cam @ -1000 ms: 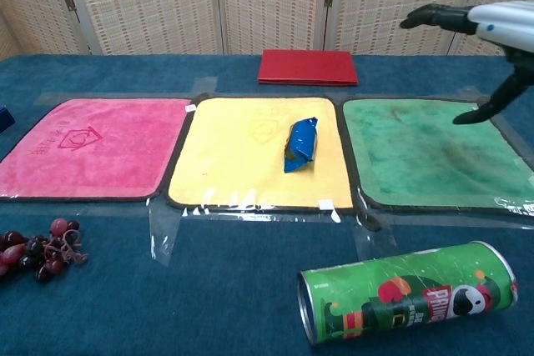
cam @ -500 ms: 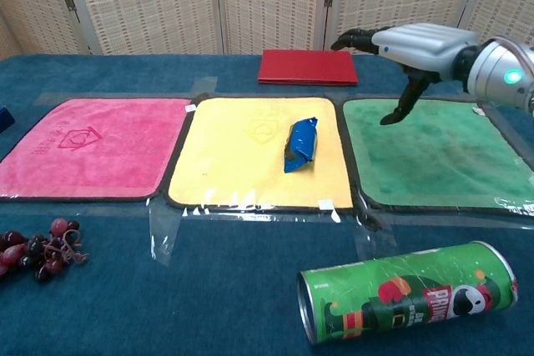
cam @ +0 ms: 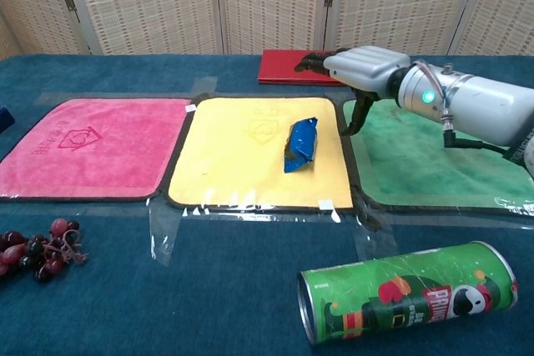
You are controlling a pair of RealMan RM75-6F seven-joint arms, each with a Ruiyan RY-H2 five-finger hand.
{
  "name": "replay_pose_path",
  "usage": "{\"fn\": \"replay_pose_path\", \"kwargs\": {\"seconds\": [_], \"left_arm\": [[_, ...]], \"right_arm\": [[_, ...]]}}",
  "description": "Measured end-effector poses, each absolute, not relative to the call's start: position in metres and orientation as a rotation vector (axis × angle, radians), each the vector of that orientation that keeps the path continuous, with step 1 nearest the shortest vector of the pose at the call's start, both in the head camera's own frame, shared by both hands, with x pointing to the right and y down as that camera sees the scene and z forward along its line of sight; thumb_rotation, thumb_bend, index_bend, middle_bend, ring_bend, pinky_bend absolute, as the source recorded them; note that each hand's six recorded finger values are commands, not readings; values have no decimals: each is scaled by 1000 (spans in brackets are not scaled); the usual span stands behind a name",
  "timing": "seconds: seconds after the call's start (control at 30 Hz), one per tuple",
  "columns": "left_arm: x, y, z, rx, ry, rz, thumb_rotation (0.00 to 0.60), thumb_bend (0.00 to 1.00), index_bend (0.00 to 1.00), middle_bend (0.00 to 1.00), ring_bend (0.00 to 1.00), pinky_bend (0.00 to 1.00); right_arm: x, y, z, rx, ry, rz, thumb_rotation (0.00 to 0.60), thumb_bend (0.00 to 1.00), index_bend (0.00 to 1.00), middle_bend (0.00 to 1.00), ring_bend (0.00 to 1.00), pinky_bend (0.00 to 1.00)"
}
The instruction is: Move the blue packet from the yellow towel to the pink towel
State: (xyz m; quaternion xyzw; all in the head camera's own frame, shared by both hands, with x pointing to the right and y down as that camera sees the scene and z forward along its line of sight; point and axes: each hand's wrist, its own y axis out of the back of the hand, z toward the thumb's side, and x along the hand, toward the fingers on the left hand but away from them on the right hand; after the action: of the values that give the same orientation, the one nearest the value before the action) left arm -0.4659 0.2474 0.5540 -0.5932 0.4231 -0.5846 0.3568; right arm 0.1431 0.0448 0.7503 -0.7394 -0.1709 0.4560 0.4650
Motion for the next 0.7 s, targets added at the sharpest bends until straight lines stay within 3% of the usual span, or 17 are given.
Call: {"fn": "replay_pose_path", "kwargs": {"seconds": [0.7], "left_arm": [[-477, 252, 559, -1533, 1102, -1555, 600, 982, 235, 144, 177, 47]], "right_arm": [[98, 48, 783, -1796, -353, 1091, 600, 124, 0, 0, 0, 0]]}}
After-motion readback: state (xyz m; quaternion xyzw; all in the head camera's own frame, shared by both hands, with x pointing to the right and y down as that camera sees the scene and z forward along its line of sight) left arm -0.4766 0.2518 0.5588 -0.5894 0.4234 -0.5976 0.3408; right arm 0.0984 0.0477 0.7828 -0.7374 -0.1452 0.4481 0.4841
